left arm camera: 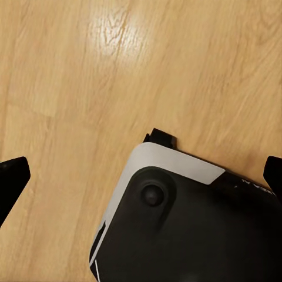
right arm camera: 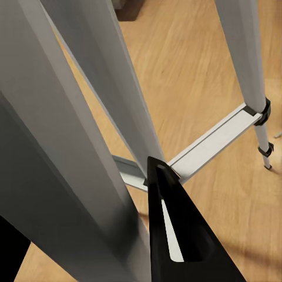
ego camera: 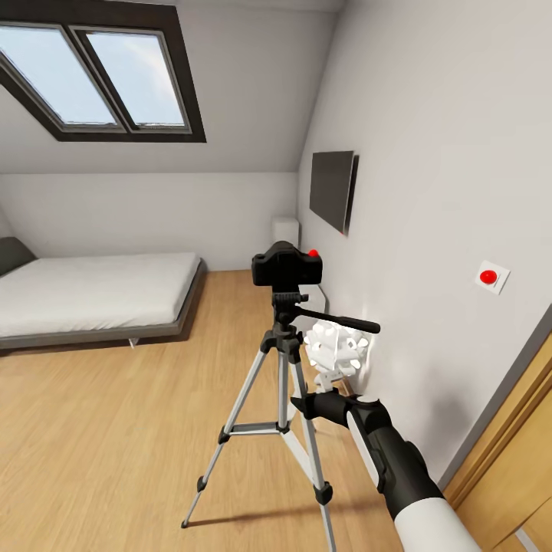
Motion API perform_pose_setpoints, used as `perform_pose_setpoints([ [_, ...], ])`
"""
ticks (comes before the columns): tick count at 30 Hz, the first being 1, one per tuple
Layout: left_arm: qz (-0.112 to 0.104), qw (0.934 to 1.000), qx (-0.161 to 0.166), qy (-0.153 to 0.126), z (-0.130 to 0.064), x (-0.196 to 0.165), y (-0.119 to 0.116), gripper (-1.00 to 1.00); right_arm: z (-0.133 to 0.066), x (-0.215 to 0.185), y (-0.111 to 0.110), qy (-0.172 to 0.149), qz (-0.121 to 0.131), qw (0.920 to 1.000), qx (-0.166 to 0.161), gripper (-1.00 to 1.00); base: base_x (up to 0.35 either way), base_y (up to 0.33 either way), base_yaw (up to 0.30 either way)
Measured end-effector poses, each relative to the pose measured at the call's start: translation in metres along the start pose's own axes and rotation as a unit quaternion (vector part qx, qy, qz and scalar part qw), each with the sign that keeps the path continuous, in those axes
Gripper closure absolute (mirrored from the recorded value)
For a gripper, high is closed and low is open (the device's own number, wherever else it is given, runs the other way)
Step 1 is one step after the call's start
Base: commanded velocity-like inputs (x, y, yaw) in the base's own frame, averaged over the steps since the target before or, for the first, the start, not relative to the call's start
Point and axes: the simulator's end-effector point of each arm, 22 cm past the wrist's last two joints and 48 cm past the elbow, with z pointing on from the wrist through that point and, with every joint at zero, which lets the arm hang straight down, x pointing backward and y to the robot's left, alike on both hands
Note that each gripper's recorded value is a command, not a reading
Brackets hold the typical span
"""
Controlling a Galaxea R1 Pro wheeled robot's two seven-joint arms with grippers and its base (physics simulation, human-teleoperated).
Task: Attach the digital camera to the camera tripod in the bedroom.
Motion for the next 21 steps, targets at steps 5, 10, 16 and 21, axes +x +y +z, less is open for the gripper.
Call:
perform_pose_setpoints([
  [5, 0.000, 1.0000, 0.000, 0.000, 0.0000, 0.0000, 0.0000, -1.00, 0.0000, 0.0001, -0.0001, 0.000, 0.000, 1.0000, 0.000, 1.00, 0.000, 0.000, 0.000],
  [10, 0.000, 1.0000, 0.000, 0.000, 0.0000, 0.0000, 0.0000, -1.00, -0.0004, 0.0005, -0.0034, 0.002, -0.008, 0.9999, 0.007, -1.00, 0.000, 0.000, 0.000],
  [16, 0.000, 1.0000, 0.000, 0.000, 0.0000, 0.0001, 0.0000, -1.00, -0.0005, 0.0006, -0.0038, 0.002, -0.008, 0.9999, 0.007, -1.00, 0.000, 0.000, 0.000],
  [21, 0.000, 1.0000, 0.000, 0.000, 0.0000, -0.0001, 0.0000, -1.00, -0.0007, 0.0009, -0.0044, 0.002, -0.008, 0.9999, 0.007, -1.00, 0.000, 0.000, 0.000],
])
